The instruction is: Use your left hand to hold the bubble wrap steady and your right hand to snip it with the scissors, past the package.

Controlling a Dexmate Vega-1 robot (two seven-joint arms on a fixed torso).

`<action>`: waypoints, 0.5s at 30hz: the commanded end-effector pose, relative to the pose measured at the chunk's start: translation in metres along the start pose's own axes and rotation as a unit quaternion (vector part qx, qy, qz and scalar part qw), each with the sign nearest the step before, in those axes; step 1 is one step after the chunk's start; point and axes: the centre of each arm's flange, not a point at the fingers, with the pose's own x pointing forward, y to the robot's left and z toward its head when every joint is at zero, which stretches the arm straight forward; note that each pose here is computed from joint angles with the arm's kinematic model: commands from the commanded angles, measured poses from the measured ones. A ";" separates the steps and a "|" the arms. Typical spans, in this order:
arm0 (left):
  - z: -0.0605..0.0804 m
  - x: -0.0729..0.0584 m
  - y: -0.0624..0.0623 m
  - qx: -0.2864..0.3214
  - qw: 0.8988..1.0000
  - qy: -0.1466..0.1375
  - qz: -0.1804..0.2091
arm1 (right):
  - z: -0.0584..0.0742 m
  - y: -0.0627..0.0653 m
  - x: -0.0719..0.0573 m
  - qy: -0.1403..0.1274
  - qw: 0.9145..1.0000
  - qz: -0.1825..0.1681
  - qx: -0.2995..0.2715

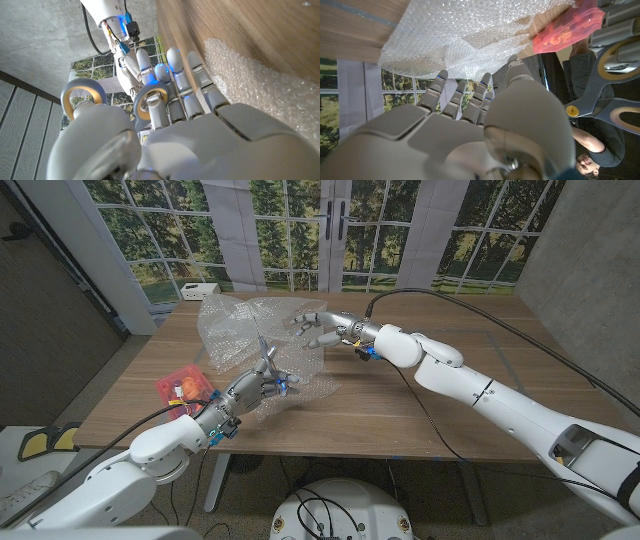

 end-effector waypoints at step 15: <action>-0.007 0.007 -0.005 -0.005 1.000 0.002 -0.006 | -0.008 0.028 -0.004 0.009 1.000 -0.008 0.026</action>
